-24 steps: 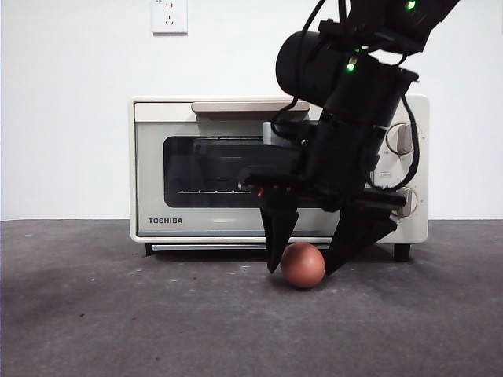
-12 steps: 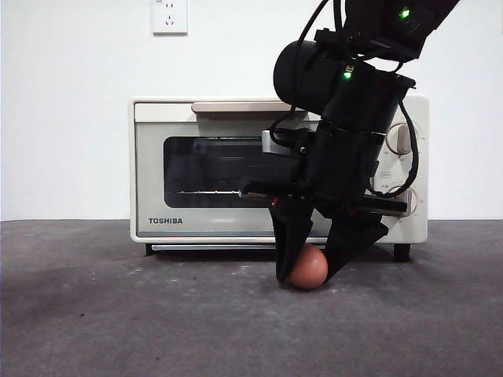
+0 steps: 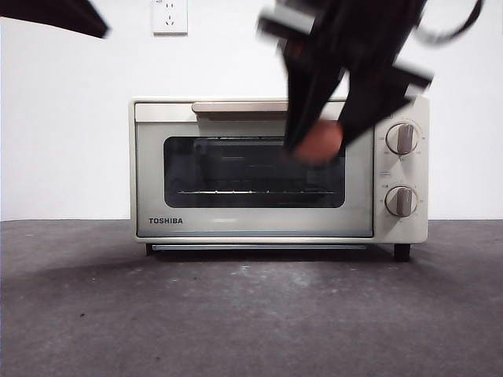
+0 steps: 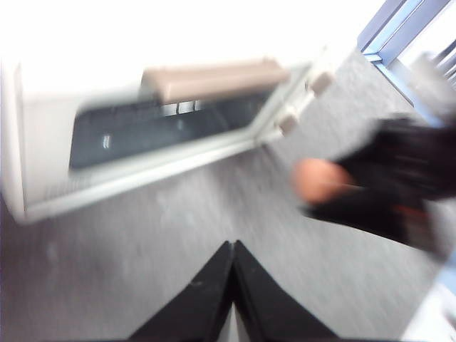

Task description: Eggoven

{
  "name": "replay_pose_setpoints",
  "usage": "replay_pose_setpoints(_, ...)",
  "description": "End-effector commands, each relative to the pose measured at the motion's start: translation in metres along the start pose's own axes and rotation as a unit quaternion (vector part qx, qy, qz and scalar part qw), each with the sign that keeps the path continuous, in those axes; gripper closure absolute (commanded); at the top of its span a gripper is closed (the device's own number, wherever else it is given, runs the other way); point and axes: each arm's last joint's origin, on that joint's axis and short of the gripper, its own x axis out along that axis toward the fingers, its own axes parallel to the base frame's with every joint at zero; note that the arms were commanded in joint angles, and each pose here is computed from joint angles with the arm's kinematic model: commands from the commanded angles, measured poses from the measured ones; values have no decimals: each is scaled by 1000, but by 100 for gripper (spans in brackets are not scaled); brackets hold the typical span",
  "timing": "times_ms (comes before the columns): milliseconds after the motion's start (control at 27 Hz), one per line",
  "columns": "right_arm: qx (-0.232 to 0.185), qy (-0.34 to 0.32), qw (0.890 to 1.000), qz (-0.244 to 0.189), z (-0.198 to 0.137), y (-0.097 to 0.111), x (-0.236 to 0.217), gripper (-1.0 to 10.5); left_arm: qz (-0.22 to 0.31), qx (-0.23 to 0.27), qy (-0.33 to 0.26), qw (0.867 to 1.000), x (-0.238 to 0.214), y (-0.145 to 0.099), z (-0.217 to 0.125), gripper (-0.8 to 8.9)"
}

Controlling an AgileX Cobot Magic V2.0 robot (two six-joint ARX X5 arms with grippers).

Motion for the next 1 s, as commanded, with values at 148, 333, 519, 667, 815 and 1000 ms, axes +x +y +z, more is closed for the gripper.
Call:
replay_pose_setpoints(148, -17, -79, 997, -3, -7, -4, -71, 944, -10, 23, -26, 999, 47, 1, 39, 806)
replay_pose_setpoints(333, -15, -112, 994, -5, -19, -9, -105, 944, -10, 33, -26, 999, 79, 4, 59, 806)
replay_pose_setpoints(519, -13, -130, 991, -8, -26, -13, -122, 944, -11, 45, -11, 999, 107, 7, 70, 806)
replay_pose_setpoints(667, -12, -139, 990, -6, -29, -14, -128, 944, -12, 49, 2, 999, 127, 7, 71, 806)
replay_pose_setpoints(815, -12, -142, 990, -5, -30, -14, -131, 944, 13, 66, 17, 998, 143, 7, 64, 806)
replay_pose_setpoints(1000, -13, -144, 990, -4, -30, -15, -132, 944, 30, 66, 30, 997, 153, 11, 58, 806)
